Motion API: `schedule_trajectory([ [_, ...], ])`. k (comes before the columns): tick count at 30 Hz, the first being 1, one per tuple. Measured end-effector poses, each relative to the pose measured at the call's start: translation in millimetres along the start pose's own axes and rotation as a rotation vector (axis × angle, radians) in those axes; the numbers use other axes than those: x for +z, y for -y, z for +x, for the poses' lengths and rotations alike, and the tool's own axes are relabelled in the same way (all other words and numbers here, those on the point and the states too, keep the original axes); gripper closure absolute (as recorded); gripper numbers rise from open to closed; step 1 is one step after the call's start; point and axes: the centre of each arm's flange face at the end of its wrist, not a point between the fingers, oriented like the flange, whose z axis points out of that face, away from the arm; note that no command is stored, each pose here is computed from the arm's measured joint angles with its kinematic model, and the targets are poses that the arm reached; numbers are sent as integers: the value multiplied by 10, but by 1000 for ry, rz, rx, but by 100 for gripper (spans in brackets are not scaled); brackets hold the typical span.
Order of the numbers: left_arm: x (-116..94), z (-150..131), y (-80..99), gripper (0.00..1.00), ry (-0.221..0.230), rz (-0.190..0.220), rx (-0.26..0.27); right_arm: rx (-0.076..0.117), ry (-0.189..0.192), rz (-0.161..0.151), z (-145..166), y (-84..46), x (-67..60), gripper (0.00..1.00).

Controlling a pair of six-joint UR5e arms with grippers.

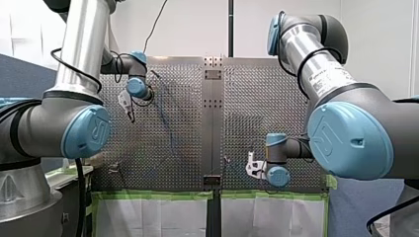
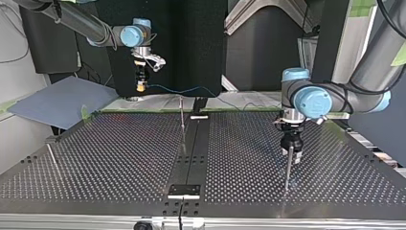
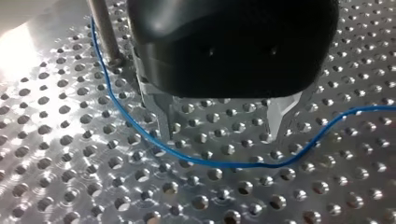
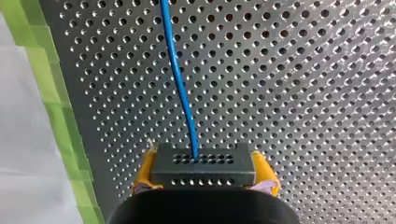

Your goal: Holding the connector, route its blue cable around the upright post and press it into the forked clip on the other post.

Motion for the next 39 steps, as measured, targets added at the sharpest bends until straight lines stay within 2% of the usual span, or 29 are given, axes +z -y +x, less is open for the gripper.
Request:
schedule_trajectory([
  [5, -78, -59, 16, 0, -9, -30, -6, 1, 7, -1, -13, -7, -6, 100],
  [11, -220, -233, 55, 0, 2, -72, -4, 3, 8, -5, -23, -21, -5, 100],
  [14, -327, -310, 10, 0, 7, -103, -3, 4, 8, -7, -26, -28, -3, 100],
  [19, -507, -390, -55, 0, 20, -127, 0, 4, 10, -8, -32, -39, -1, 100],
  [27, -837, -456, -210, 0, 1, -213, 66, 0, 25, -14, -84, -57, -17, 100],
  [32, -1006, -585, -165, 0, -6, -230, 114, -1, 38, -16, -176, -68, -39, 100],
  [39, -1214, -867, -67, 0, 13, -262, 179, -2, 48, -20, -267, -91, -55, 100],
])
